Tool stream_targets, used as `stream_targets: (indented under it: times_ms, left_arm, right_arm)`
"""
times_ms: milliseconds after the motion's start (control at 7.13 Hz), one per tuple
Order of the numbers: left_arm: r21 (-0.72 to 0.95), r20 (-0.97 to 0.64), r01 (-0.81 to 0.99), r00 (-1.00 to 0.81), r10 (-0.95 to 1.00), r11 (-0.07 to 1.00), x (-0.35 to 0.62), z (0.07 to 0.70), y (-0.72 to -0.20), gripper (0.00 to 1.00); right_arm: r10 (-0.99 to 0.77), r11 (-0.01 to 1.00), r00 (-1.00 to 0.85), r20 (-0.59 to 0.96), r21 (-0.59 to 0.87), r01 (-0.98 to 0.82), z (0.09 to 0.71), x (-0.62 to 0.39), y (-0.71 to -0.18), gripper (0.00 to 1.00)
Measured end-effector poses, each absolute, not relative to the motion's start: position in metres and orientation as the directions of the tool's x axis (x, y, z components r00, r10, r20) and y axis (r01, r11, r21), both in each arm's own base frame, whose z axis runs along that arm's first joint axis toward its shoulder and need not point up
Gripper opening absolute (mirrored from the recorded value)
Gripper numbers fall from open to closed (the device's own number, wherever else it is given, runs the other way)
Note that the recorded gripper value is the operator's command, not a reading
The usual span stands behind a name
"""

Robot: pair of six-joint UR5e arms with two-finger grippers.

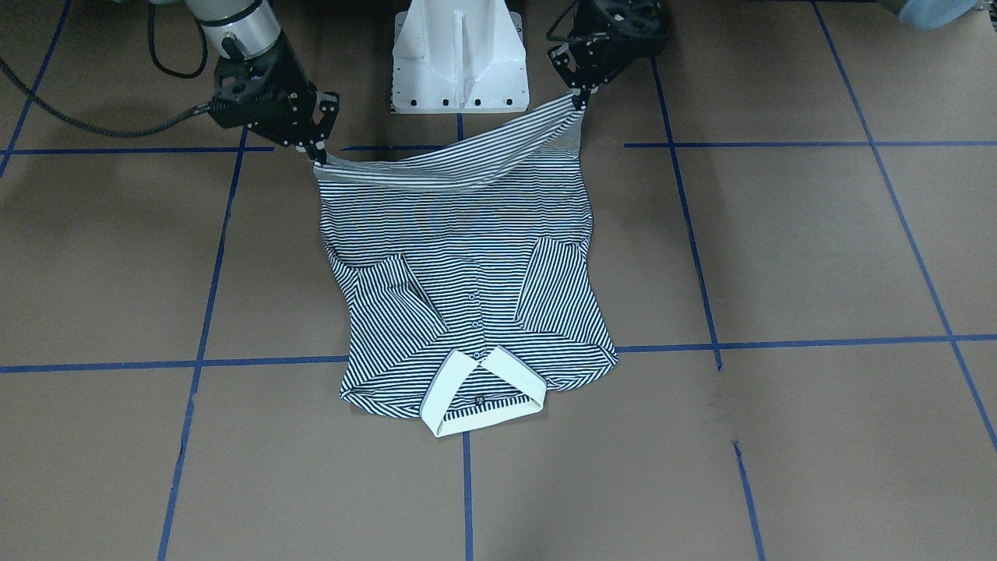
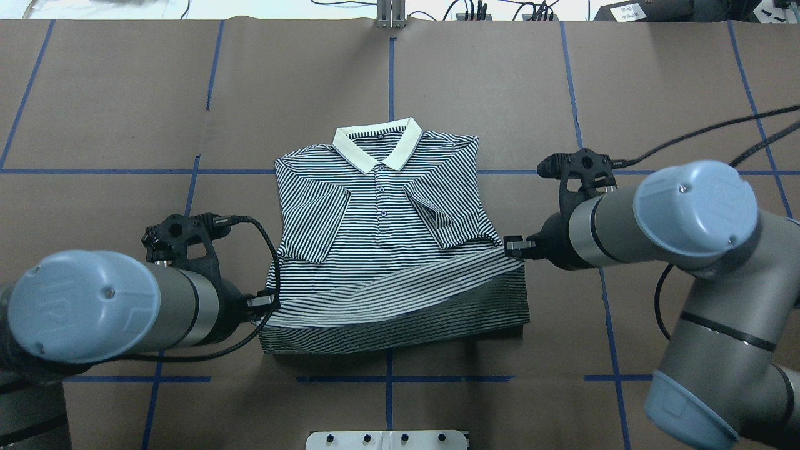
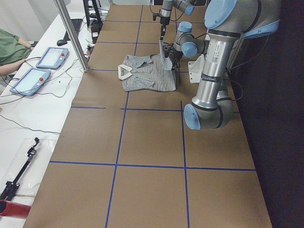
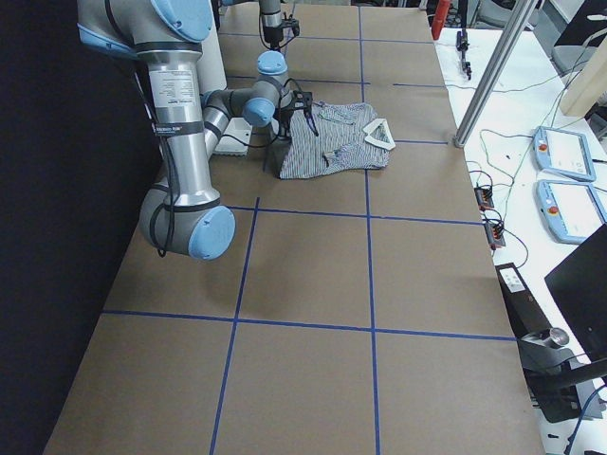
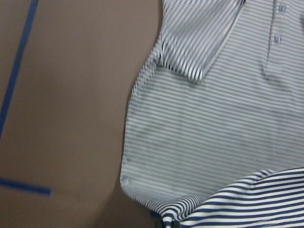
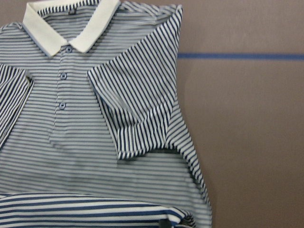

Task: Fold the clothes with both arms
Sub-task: 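Lift the hem with both grippers and fold it toward the collar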

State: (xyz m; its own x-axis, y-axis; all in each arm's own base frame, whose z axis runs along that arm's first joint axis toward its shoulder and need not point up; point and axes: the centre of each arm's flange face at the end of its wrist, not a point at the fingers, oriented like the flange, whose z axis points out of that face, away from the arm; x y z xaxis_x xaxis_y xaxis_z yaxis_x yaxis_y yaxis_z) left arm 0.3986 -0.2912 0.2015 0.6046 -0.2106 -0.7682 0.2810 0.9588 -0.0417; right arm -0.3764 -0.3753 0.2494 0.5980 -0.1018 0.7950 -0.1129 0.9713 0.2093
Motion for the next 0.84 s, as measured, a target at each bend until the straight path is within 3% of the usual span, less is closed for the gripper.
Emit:
stream_targets:
  times_ms: [280, 841]
  left_arm:
    - [0.021, -0.783, 0.344, 0.59, -0.199, 0.939, 0.397, 0.217, -0.355, 0.0]
    - [0.096, -0.793, 0.464, 0.57, -0.214, 0.881, 0.417, 0.278, -0.499, 0.0]
  right_arm:
    - [-0.176, 0.943, 0.666, 0.725, 0.318, -0.097, 0.253, -0.382, -0.456, 0.0]
    - [-0.173, 0.929, 0.705, 0.688, 0.352, -0.115, 0.263, -0.44, -0.585, 0.0]
